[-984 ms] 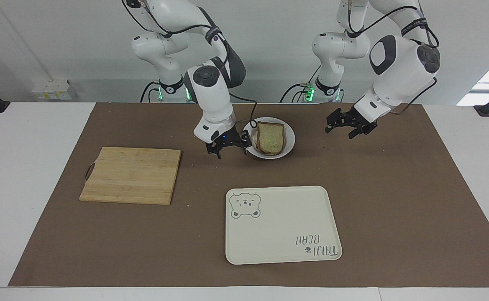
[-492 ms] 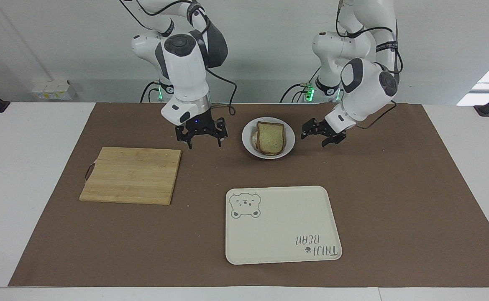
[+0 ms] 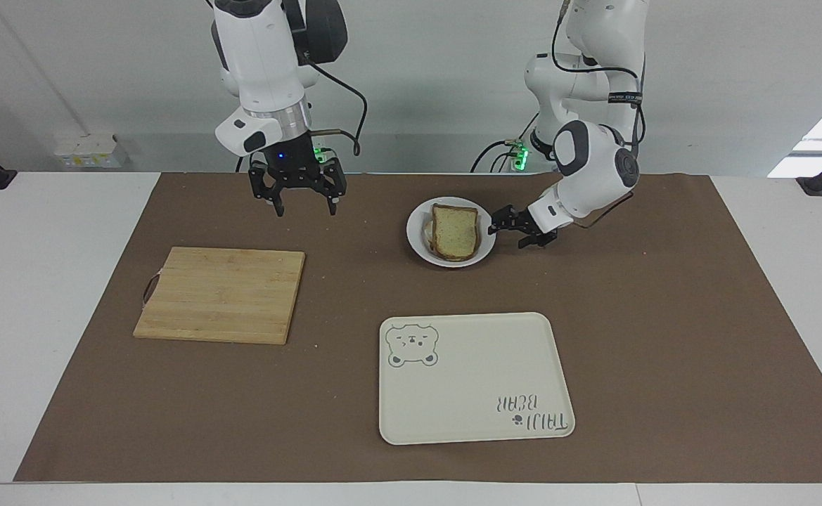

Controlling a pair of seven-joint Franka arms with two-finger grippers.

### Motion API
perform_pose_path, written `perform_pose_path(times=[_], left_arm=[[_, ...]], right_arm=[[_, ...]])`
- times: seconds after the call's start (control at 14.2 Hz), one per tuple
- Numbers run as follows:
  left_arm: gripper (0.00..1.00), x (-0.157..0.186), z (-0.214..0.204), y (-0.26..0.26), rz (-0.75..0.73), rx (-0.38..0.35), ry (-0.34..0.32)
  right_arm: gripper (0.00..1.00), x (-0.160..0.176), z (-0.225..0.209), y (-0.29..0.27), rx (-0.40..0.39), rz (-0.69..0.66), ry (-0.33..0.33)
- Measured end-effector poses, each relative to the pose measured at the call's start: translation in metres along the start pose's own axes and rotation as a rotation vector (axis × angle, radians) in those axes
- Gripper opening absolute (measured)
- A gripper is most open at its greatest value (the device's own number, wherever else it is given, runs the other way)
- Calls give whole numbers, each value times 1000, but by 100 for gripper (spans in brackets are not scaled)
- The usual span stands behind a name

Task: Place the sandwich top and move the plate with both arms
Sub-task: 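Release the bread and withdraw the right gripper while the left gripper reaches the plate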

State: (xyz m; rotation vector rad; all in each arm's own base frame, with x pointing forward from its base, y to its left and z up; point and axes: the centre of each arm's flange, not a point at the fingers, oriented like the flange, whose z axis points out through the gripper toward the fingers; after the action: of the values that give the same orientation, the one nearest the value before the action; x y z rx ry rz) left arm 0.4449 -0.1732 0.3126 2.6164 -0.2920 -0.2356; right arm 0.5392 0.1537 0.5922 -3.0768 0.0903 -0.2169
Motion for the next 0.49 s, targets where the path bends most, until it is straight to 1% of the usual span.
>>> perform_pose_path(times=[0.07,0.14,0.21,0.28,0.35,0.42,0.49], left_arm=[[95,-1,4,3,12,0,-8],[95,-2,8,9,25,1,-17],[87,-4,13,15,37,2,-25],[75,-5,16,20,46,3,-32],[61,-6,20,22,49,3,-35],[56,-8,22,23,49,4,-36],[56,-9,24,23,49,4,-38]], right_arm=[[100,-1,-4,7,-4,11,-6],[100,-2,-7,15,-9,24,-13],[100,-2,-11,23,-13,38,-20],[100,-1,-18,30,-17,52,-24],[100,0,-28,38,-20,66,-26],[100,2,-41,47,-22,83,-25],[100,3,-52,58,-25,103,-25]])
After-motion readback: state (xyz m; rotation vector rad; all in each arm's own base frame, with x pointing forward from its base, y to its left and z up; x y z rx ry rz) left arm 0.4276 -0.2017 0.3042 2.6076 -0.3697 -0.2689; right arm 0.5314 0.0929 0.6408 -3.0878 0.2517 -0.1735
